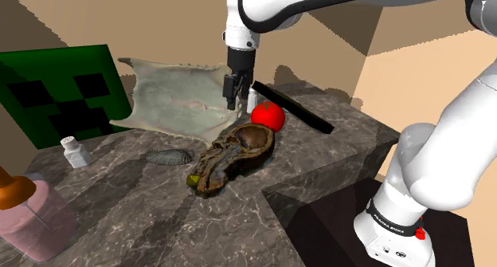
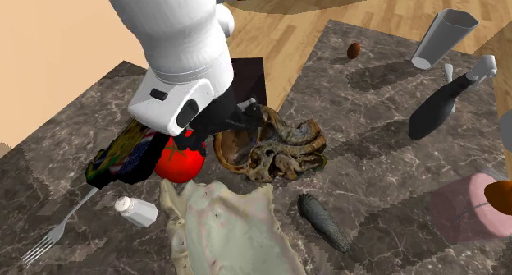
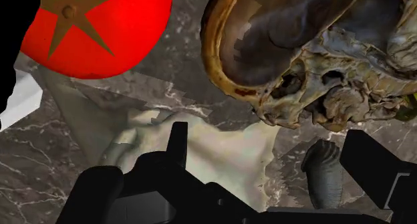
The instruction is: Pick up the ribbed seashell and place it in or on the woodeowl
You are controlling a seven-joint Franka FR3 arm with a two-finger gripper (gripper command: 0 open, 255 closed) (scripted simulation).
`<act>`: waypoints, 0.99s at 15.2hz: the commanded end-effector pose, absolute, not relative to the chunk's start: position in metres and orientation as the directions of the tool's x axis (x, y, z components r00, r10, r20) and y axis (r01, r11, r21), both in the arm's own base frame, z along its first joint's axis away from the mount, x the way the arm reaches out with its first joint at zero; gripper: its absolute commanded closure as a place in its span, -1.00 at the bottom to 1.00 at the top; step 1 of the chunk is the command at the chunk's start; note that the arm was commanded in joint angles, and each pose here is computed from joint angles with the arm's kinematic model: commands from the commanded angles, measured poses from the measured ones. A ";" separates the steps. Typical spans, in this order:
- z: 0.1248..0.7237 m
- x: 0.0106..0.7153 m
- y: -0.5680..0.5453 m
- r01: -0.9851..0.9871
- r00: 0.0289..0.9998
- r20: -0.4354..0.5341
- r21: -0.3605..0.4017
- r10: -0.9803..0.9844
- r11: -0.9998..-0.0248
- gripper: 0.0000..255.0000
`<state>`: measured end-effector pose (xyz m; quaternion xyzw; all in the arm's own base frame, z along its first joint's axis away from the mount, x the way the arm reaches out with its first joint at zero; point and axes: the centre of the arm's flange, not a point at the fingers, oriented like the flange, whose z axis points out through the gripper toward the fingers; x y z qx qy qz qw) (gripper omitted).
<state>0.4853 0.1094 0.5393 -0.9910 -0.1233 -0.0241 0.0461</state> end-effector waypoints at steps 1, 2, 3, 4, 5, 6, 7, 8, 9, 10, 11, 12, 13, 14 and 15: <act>0.529 0.504 0.130 0.282 0.959 0.055 -0.087 0.278 -0.955 -1.00; 0.524 0.512 0.140 0.299 0.954 0.052 -0.088 0.295 -0.950 -1.00; 0.519 0.520 0.150 0.316 0.949 0.050 -0.089 0.313 -0.945 -1.00; 0.514 0.528 0.159 0.333 0.943 0.047 -0.090 0.330 -0.939 -1.00; 0.509 0.536 0.170 0.350 0.937 0.045 -0.090 0.347 -0.932 -1.00; 0.504 0.543 0.180 0.366 0.930 0.042 -0.091 0.364 -0.926 -1.00; 0.500 0.550 0.190 0.383 0.924 0.040 -0.092 0.381 -0.919 -1.00; 0.495 0.558 0.201 0.399 0.917 0.037 -0.093 0.398 -0.912 -1.00; 0.490 0.564 0.211 0.416 0.909 0.035 -0.094 0.414 -0.905 -1.00; 0.485 0.571 0.222 0.432 0.902 0.032 -0.095 0.431 -0.897 -1.00; 0.480 0.577 0.233 0.448 0.894 0.030 -0.097 0.447 -0.889 -1.00; 0.474 0.584 0.244 0.464 0.886 0.027 -0.098 0.464 -0.881 -1.00; 0.469 0.590 0.255 0.480 0.877 0.025 -0.099 0.480 -0.872 -1.00; 0.464 0.595 0.266 0.495 0.868 0.023 -0.100 0.496 -0.863 -1.00; 0.459 0.601 0.277 0.510 0.859 0.020 -0.101 0.511 -0.854 -1.00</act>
